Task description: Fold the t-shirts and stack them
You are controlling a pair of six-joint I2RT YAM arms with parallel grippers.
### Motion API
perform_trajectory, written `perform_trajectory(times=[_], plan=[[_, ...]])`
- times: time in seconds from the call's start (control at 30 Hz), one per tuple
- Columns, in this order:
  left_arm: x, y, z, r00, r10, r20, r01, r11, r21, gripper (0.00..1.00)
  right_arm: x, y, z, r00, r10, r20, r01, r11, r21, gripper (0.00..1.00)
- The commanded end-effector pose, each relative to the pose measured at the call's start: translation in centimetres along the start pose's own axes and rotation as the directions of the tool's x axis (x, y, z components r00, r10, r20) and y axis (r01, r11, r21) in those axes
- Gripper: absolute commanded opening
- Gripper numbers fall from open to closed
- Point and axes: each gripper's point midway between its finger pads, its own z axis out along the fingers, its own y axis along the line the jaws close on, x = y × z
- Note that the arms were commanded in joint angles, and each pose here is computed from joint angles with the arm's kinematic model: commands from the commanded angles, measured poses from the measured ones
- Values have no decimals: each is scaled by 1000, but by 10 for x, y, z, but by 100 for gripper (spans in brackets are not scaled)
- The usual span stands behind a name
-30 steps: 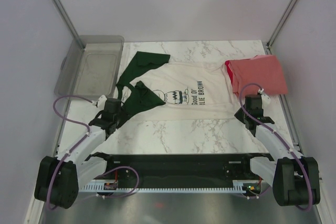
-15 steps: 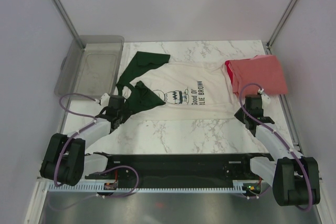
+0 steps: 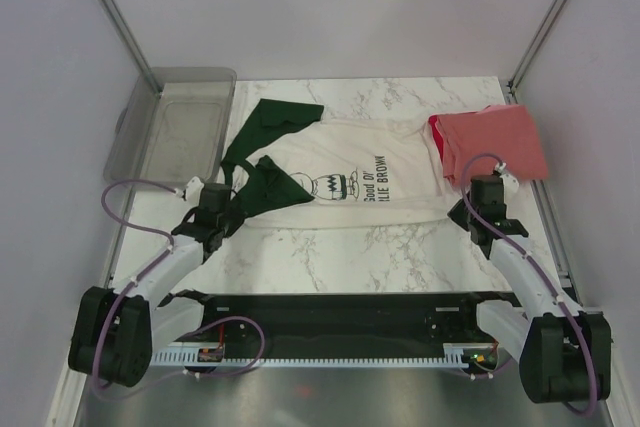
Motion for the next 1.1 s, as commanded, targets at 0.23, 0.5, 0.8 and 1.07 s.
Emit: perform_trajectory(times=[0.23, 0.5, 0.8, 1.07], plan=[[-26, -5, -19, 997, 68, 47, -66, 997, -31, 2, -17, 15, -7, 998, 56, 10, -56, 998, -18, 0], [-94, -89, -56, 992, 73, 102, -80, 995, 63, 2, -98, 82, -34, 993, 95, 73, -86, 989, -121, 0], [-149, -122, -132, 970, 83, 229, -120, 981, 153, 2, -165, 113, -103, 967, 124, 220, -76, 973, -217, 0], [-142, -97, -146, 962, 112, 249, -148, 980, 131, 2, -136, 93, -100, 978, 92, 185, -55, 979, -196, 0]])
